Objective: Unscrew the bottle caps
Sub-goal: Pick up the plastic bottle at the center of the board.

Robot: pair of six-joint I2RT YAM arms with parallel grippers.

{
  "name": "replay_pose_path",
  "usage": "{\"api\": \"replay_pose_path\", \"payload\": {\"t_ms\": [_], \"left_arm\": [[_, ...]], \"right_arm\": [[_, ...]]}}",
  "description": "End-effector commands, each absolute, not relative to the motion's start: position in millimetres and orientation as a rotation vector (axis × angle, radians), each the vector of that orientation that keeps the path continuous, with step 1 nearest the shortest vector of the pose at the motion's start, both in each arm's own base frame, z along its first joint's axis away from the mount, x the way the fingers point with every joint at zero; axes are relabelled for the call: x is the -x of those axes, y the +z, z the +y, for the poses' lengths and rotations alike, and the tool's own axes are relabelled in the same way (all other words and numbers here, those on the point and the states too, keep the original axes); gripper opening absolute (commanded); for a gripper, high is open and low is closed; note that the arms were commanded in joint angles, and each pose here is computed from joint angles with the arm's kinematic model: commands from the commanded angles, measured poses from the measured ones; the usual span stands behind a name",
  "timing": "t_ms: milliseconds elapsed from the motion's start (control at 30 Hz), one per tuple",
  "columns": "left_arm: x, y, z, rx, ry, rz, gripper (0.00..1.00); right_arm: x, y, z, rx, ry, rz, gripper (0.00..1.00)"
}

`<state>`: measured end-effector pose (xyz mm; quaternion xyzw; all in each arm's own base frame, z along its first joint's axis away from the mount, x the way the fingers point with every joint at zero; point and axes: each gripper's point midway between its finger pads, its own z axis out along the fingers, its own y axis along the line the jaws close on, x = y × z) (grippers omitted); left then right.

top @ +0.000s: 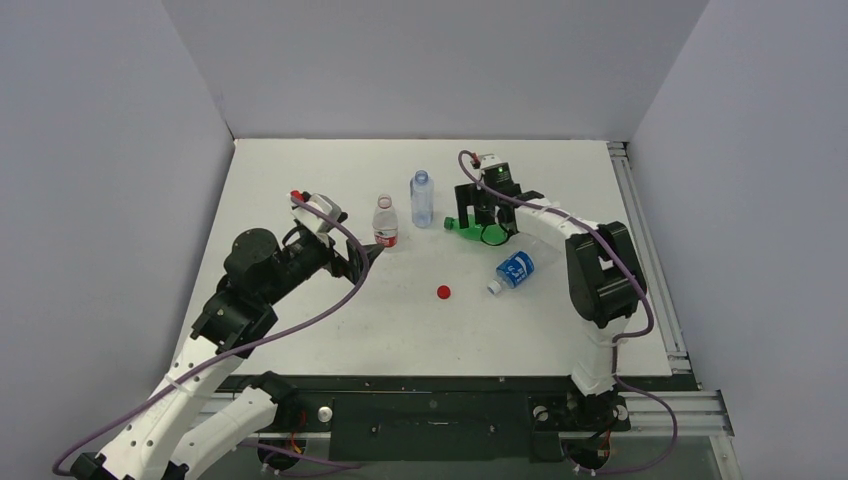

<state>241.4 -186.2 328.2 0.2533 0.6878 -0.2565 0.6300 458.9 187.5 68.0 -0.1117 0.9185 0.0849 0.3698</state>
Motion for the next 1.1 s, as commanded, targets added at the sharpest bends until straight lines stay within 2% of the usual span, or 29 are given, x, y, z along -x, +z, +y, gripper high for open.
{"api": "replay_pose_path", "payload": {"t_ms": [0,500,633,833,1000,1067], "left_arm": [[-238.0,362.6,-187.4,-0.567,-0.617,1.488,0.97],[-236.2,366.2,-190.1,-0.578,-0.635,1.482,0.96],[-235.3,365.6,-192.2,-0.583,-0.648,1.482,0.97],[-234.2,365.1,-194.4,-0.587,-0.663,1.479,0.97],[-233.2,364.5,-196.7,-0.596,-0.676,1.478,0.97],[-232.9,365.4,-198.2,-0.599,-0.685,1.476,0.97]], "right_arm": [[-460.1,71.9,203.9,0.362,0.257,2.342,0.89],[-418.4,57.5,204.0,0.341,0.184,2.404,0.88],[-413.9,59.7,204.0,0.324,0.194,2.397,0.8],[-420.1,72.6,208.0,0.298,0.215,2.367,0.62],[-422.0,95.1,209.7,0.272,0.241,2.319,0.44],[-420.9,106.9,209.2,0.255,0.255,2.295,0.34]]}}
